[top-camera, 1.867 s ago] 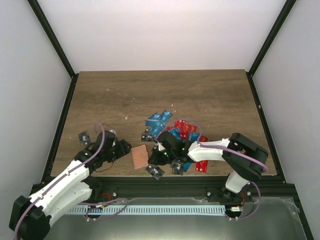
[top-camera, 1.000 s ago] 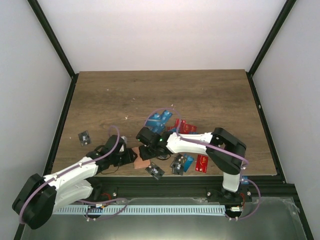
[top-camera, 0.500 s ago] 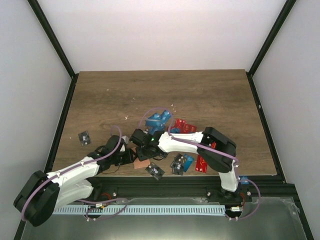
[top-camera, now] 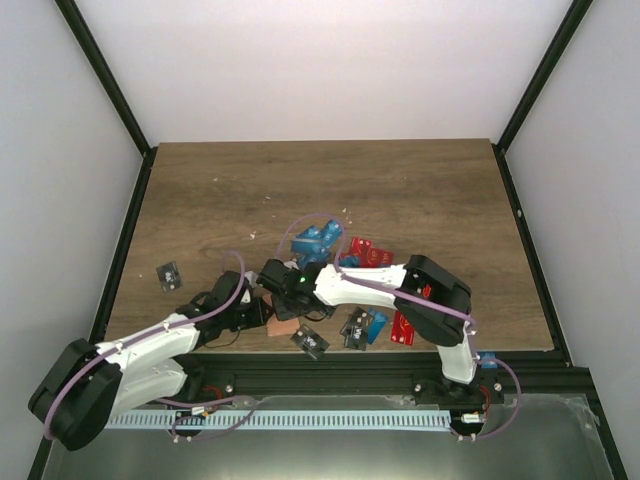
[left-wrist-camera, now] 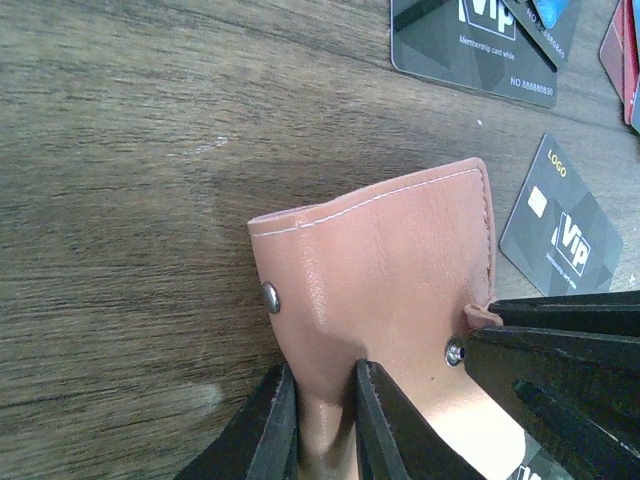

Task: Put the credit cards into the card holder

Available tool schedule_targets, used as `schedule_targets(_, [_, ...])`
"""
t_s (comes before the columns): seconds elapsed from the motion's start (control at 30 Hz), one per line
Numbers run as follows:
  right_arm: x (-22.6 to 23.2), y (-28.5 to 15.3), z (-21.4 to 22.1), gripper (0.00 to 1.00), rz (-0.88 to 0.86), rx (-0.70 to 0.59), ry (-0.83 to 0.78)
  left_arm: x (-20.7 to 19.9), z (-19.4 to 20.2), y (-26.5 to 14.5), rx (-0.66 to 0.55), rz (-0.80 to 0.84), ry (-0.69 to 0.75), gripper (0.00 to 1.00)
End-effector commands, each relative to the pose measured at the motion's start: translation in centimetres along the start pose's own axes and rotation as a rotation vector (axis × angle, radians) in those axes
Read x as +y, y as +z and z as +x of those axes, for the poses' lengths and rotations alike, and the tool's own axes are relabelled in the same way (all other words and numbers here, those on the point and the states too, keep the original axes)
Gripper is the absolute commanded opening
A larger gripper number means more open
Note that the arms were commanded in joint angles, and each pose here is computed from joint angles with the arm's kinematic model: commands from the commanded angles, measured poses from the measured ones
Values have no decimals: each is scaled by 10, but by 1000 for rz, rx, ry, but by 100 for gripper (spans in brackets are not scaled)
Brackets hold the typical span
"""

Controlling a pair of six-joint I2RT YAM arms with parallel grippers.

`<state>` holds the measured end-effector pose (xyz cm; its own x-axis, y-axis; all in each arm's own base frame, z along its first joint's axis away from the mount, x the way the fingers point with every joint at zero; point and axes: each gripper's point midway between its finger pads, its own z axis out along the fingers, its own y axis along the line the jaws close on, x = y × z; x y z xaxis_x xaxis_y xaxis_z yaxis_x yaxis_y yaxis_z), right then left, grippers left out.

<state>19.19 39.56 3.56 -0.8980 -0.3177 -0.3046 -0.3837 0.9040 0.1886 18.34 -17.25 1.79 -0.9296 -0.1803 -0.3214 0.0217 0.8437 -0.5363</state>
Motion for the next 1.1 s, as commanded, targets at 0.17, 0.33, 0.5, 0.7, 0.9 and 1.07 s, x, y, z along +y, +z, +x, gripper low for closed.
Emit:
schedule_targets(0.17, [-34,-24,-2,10,92,-58,61,19,2,1,-3,-97,11,16])
schedule_targets(0.33, [-63,-27,7,19,72,-62,130,18,-9,-2,-36,-124,30,16])
schedule_targets(0.5, [-78,-27,18,31,55,-59,156,11,-15,1,-31,-121,64,22])
schedule_targets(0.7, [-43,-51,9,31,-168,-111,101,-1,-23,-3,-26,-113,96,39])
schedule_targets(0.9, [10,-84,6,32,-493,-121,43,-10,-28,-19,-72,-111,87,52])
schedule_targets(1.07, [36,-80,6,32,-615,-81,19,-7,-21,-20,-87,-101,66,48])
